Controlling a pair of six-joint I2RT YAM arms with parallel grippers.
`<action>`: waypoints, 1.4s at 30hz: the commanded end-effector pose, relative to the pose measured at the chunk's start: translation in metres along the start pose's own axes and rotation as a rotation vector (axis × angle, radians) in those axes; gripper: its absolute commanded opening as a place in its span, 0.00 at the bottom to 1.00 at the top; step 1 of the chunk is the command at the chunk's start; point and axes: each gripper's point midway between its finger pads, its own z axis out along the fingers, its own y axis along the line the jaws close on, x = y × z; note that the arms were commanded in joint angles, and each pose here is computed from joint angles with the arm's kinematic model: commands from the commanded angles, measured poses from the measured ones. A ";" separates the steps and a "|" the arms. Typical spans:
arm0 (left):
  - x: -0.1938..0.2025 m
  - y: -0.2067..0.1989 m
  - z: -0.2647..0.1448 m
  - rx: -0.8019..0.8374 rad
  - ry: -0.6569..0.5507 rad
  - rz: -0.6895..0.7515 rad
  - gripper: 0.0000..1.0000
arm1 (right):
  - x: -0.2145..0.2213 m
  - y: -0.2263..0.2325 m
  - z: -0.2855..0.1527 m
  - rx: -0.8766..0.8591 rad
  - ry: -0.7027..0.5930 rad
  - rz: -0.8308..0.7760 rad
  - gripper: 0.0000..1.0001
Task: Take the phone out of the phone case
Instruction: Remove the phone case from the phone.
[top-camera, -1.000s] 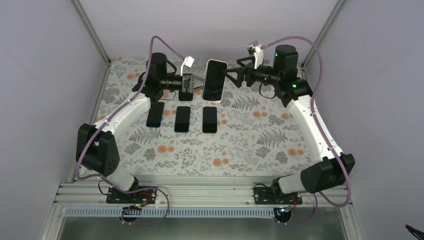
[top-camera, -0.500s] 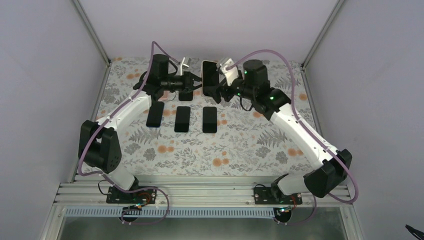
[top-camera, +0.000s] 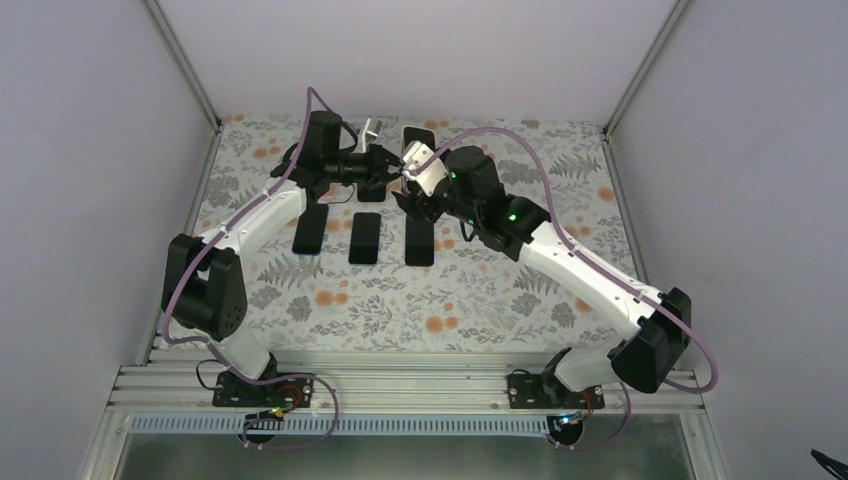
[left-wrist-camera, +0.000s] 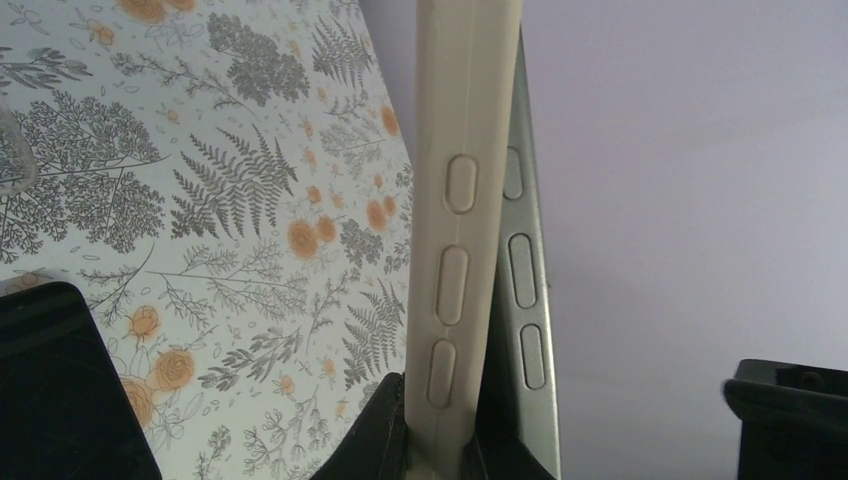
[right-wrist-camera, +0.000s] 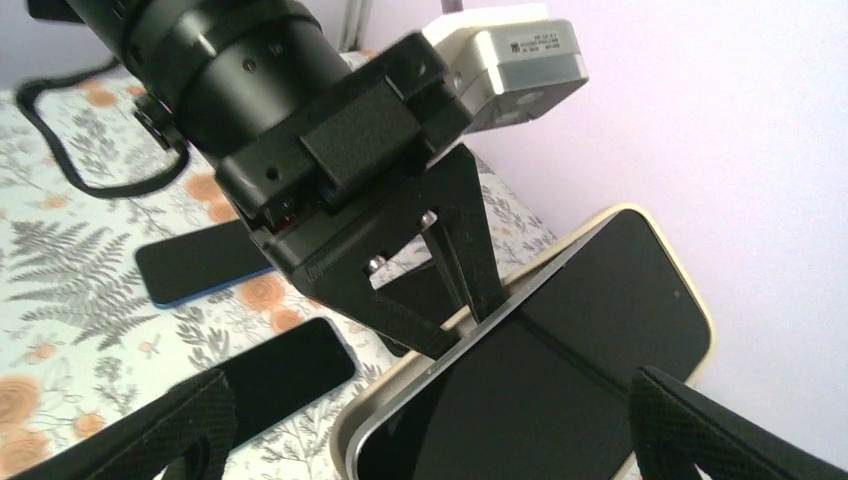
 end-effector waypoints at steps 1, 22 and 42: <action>-0.015 -0.027 -0.009 0.062 -0.038 0.047 0.02 | 0.011 -0.009 0.012 0.111 0.031 -0.067 0.92; -0.009 -0.026 -0.012 0.109 -0.019 0.013 0.02 | 0.013 -0.053 0.003 0.365 0.026 -0.142 0.76; 0.004 -0.010 -0.001 0.133 0.026 -0.064 0.02 | -0.015 -0.093 -0.004 0.577 -0.018 -0.307 0.62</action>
